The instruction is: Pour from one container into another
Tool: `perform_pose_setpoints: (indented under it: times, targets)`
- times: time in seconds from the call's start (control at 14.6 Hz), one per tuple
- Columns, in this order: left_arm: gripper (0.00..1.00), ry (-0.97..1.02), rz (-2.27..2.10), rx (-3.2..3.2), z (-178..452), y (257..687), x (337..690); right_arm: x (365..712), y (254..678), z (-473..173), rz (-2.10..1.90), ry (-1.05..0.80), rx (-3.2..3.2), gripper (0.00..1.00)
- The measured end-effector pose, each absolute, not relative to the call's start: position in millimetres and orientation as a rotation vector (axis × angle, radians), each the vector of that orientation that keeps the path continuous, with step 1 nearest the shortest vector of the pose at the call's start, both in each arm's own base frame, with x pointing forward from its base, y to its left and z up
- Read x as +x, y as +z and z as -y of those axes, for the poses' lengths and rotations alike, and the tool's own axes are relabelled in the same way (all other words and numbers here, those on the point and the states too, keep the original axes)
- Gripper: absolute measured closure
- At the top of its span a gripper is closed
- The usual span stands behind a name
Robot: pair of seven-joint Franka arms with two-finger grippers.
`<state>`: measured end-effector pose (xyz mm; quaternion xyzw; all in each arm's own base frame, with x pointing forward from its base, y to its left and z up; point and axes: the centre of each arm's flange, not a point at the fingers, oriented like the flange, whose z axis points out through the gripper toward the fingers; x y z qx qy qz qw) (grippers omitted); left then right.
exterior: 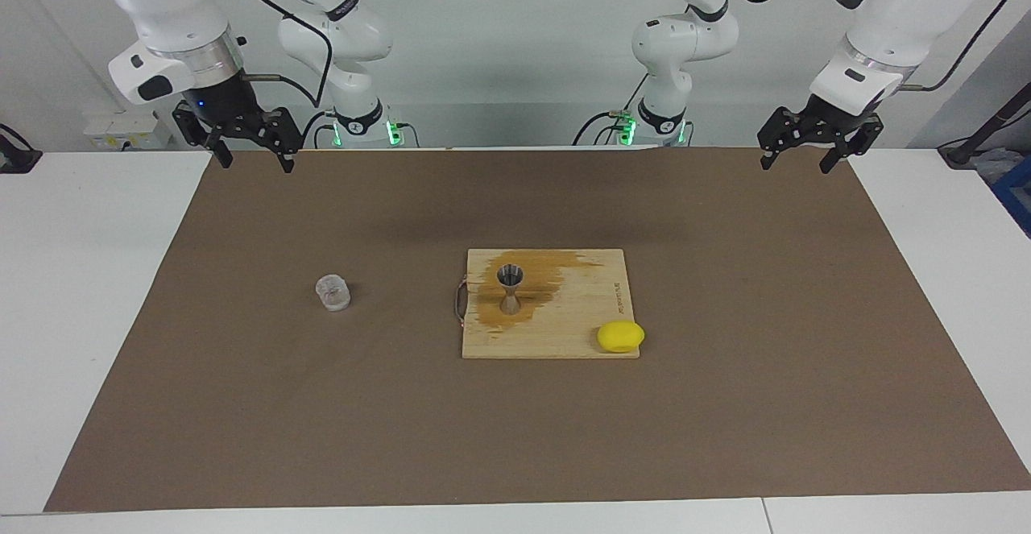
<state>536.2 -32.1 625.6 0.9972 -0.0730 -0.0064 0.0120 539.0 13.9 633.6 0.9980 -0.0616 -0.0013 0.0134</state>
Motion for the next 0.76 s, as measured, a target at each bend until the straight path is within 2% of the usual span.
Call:
perform_pose_setpoints:
  times: [0.14,0.76]
  targets:
    - [0.00,-0.020,0.227,3.109,32.1,625.6,536.2,538.9,633.4,-13.5,0.193,-0.006,3.109,0.08]
    - [0.00,-0.021,0.227,3.109,32.1,625.6,536.2,537.0,629.6,-13.3,0.194,-0.040,3.107,0.02]
